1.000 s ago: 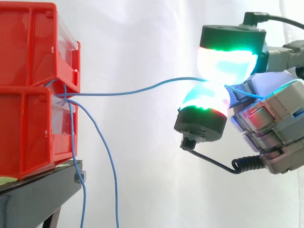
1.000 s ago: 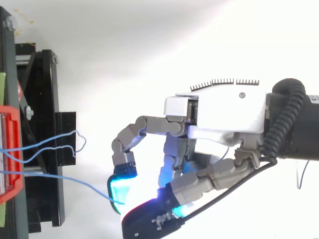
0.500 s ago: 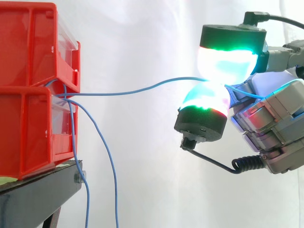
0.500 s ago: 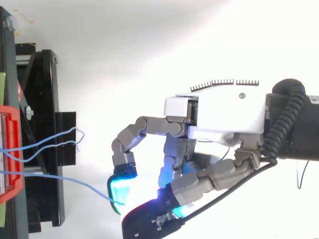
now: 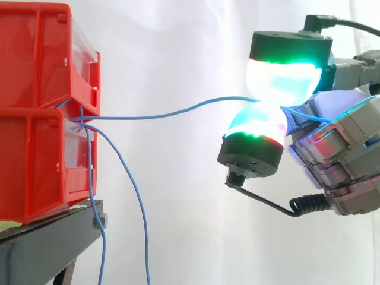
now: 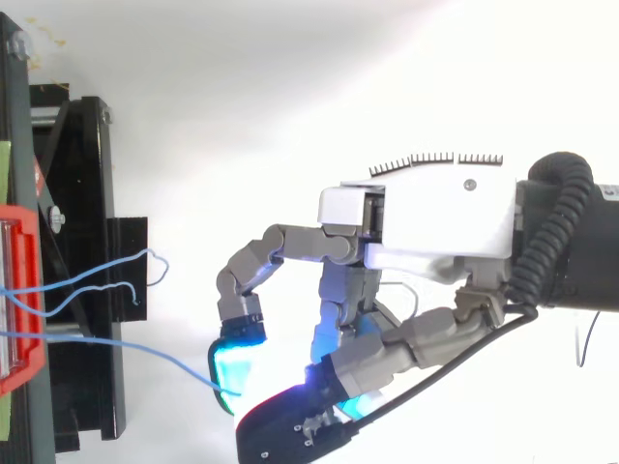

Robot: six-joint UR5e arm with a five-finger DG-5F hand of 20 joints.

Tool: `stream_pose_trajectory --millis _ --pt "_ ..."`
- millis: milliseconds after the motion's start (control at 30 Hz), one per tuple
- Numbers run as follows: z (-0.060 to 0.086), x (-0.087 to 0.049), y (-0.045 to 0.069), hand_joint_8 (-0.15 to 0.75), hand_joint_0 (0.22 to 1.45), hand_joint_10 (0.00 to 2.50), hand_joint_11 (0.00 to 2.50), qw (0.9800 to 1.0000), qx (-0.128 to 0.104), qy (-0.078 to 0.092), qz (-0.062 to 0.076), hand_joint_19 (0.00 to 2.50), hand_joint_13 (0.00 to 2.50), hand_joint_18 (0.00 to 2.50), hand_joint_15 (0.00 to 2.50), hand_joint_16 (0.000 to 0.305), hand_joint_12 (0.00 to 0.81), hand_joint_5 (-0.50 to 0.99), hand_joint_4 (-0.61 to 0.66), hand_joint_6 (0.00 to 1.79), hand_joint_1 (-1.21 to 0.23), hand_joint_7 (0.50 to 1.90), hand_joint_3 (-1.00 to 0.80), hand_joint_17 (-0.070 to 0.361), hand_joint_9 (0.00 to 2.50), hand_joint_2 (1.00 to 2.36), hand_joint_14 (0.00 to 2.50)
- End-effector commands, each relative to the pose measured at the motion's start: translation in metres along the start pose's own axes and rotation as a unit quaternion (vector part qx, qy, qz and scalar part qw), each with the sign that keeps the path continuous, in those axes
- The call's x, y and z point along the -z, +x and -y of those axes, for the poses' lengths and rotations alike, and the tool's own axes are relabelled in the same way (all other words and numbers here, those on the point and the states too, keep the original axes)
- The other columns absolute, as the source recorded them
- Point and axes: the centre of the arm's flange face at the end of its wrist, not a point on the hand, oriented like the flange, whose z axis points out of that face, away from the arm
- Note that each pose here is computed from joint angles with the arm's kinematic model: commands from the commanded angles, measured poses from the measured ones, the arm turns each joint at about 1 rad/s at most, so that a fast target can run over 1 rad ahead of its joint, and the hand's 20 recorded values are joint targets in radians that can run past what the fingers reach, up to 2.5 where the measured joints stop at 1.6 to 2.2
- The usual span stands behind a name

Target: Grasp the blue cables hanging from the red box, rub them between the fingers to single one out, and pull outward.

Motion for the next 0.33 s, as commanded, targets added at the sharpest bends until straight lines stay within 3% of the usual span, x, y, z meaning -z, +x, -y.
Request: stream_pose_trajectory --millis 0,300 --pt "0.0000 0.0000 0.0005 0.331 0.63 0.01 1.21 1.0000 0.000 0.000 0.000 1.03 1.52 1.54 1.37 0.038 0.266 -0.13 0.06 0.90 -0.76 1.20 -0.09 0.085 1.52 1.02 0.90" --pt "0.0000 0.0000 0.0005 0.335 0.63 0.01 1.20 1.0000 0.000 0.000 0.000 0.98 1.52 1.57 1.37 0.038 0.264 -0.13 0.06 0.90 -0.76 1.19 -0.09 0.085 1.51 1.02 0.92"
